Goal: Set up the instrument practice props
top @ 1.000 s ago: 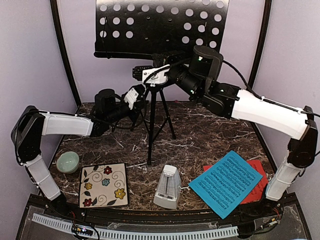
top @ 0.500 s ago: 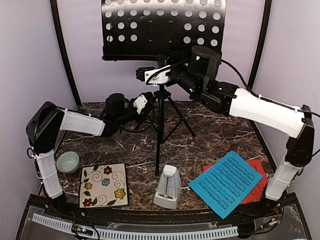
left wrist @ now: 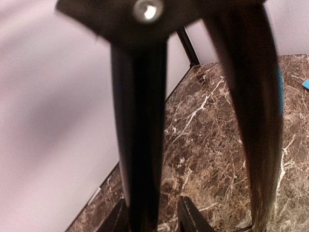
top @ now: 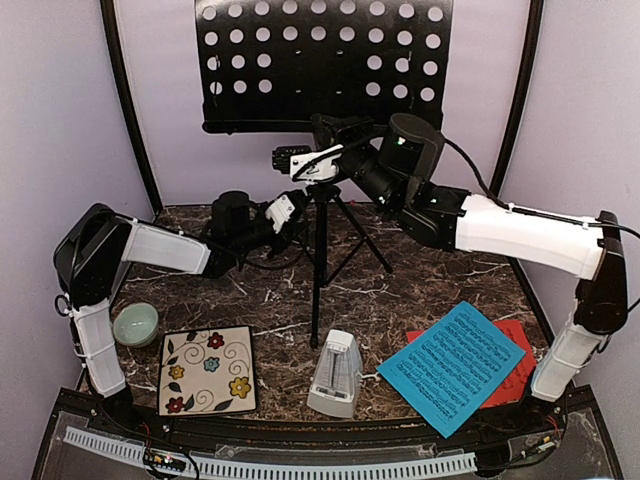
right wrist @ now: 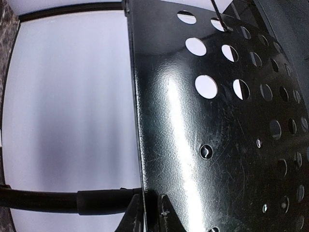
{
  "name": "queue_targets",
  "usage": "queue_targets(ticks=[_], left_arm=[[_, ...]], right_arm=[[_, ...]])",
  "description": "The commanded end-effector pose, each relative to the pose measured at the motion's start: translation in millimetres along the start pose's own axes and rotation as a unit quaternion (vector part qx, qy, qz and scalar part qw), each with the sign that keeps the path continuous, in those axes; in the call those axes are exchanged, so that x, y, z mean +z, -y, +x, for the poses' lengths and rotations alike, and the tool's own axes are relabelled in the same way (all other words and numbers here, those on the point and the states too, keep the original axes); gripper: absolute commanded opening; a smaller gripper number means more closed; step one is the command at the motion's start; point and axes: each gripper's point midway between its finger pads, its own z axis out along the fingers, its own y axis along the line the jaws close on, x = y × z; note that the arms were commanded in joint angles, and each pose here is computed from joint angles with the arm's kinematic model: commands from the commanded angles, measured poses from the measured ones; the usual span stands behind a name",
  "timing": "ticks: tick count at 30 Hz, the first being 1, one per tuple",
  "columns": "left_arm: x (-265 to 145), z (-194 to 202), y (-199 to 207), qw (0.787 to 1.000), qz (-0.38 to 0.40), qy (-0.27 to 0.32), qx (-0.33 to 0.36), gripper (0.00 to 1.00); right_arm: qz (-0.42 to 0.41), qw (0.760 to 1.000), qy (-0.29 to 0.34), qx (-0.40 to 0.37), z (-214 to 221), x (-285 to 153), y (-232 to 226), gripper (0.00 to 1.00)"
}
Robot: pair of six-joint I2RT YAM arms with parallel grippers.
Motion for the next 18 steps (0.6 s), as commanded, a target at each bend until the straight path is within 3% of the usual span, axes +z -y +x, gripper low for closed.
queue_targets(ticks=[1, 3, 5, 7, 18], left_arm=[[-11, -4, 3, 1.000, 0.003, 0.001, -0.006, 0.42], [-16, -12, 1, 1.000, 0.001, 0.011, -0.008, 0.44], [-20, -17, 0, 1.000, -0.001, 0.017, -0.010, 0.46], [-24, -20, -1, 1.000, -0.003, 0.021, -0.013, 0.49], [-33, -32, -5, 0.999, -0.005, 0.025, -0.030, 0.58]], right_arm=[[0.180, 0.981, -0.015, 0.073, 24, -34, 106, 0.20], [0.175, 0.982, -0.013, 0.073, 22, -34, 101, 0.28], [0.186, 0.979, -0.010, 0.078, 25, -44, 113, 0.48], [0.184, 0.980, -0.006, 0.077, 23, -47, 111, 0.57], [0.126, 0.985, 0.020, 0.118, 15, -57, 86, 0.83]])
